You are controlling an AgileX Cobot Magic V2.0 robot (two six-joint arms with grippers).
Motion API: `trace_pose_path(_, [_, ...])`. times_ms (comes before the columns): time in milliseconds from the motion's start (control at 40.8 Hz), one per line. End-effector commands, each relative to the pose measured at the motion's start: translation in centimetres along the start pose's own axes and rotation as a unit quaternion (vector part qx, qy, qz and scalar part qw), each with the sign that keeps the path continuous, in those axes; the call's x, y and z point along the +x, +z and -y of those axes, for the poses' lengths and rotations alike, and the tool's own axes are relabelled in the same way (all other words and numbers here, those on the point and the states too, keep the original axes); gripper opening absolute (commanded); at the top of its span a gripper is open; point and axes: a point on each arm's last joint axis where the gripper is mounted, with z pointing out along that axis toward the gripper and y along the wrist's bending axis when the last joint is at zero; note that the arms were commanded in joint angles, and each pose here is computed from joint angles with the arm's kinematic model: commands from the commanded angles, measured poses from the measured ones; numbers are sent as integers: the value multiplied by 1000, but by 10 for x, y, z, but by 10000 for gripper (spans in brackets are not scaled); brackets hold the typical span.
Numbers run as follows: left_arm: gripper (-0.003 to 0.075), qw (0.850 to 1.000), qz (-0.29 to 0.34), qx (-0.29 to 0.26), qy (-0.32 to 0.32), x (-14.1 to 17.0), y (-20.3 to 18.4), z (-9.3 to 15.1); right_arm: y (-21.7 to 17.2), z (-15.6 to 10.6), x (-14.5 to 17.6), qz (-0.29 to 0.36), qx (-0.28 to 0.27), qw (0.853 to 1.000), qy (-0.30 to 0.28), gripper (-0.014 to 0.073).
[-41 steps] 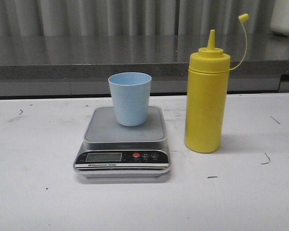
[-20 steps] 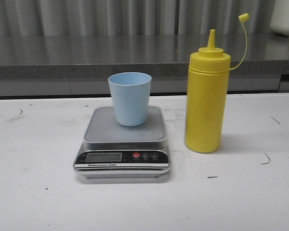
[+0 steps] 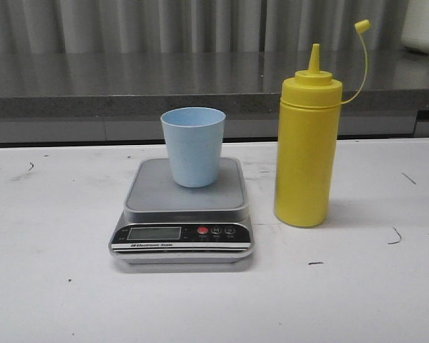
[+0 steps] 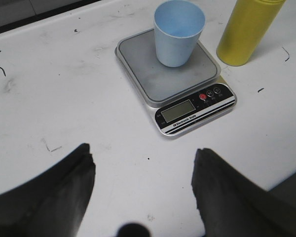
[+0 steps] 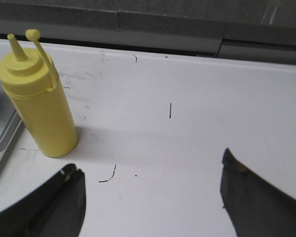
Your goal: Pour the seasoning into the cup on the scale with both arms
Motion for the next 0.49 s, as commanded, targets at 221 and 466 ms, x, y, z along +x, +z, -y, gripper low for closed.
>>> trace_pose_path(221, [418, 999, 49, 4, 0, -12, -6, 1, 7, -32, -17, 39, -111, 991, -60, 591])
trace_pose_path(466, [418, 999, 49, 4, 0, -12, -6, 1, 57, -65, 0, -21, -172, 983, -59, 591])
